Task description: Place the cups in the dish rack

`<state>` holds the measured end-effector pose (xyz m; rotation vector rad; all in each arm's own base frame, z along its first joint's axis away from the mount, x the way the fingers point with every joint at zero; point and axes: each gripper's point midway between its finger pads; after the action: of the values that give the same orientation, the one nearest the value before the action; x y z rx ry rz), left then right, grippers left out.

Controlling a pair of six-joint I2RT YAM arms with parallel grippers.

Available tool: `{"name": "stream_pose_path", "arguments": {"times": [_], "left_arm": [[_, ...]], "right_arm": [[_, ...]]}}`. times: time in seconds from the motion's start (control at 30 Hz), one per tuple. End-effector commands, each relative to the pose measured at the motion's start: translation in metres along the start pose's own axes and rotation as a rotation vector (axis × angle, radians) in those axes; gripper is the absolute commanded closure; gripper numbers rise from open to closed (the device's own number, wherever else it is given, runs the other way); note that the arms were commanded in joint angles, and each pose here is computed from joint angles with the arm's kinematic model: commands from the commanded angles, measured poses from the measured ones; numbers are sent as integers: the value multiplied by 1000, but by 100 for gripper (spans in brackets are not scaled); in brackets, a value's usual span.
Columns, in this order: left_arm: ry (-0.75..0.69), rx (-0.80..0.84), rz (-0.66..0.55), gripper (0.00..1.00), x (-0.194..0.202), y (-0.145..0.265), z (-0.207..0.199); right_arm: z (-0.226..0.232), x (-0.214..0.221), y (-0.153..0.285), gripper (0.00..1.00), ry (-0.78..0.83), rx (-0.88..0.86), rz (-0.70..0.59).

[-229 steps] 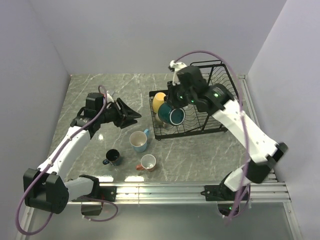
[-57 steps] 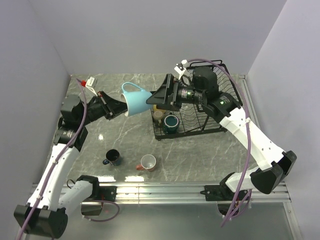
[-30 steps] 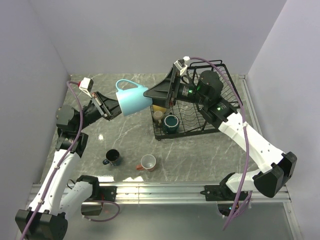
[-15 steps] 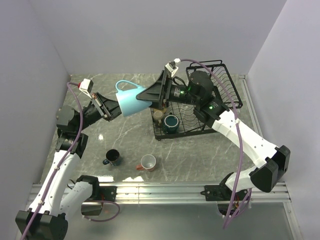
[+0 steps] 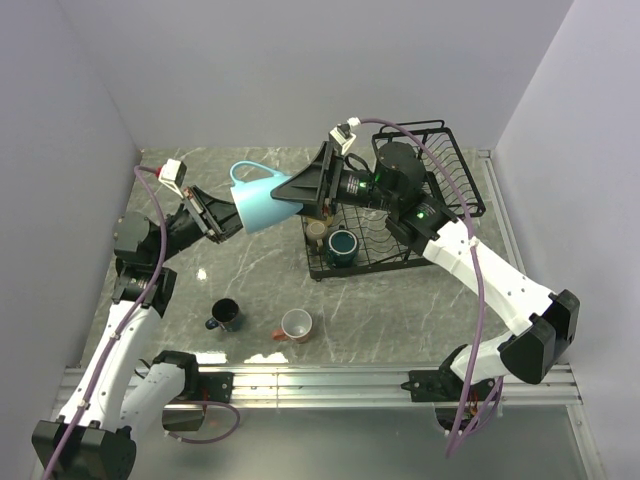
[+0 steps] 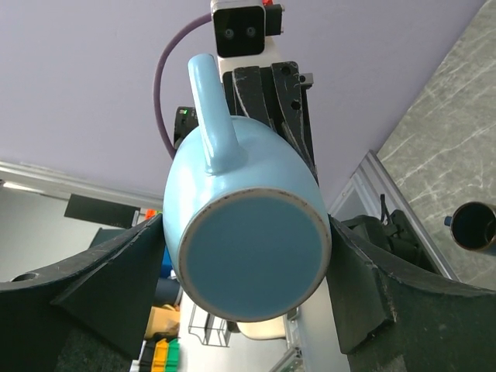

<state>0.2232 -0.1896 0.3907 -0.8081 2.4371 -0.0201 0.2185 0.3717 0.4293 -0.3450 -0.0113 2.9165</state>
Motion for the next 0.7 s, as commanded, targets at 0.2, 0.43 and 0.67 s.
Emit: {"name": "stream_pose_path", "arguments": {"times": [0.2, 0.43, 0.67], "left_arm": [[-43, -68, 59, 76, 12, 2, 17], [-30, -91, 67, 59, 13, 0, 30], [-30, -115, 80, 53, 11, -5, 41]], "right_arm": [[65, -5, 6, 100, 140, -151, -59], [69, -9, 11, 100, 187, -124, -84], [61, -18, 19, 100, 187, -91, -117]]}}
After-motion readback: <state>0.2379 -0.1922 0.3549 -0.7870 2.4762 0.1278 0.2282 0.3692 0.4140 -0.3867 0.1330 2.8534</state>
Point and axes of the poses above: each gripper's point midway between its finger pads, its own y axis back along the fingers, its own z axis along the line the jaws close on, x = y × z, and after that the axes turned 8 degrees about -y, right-handed
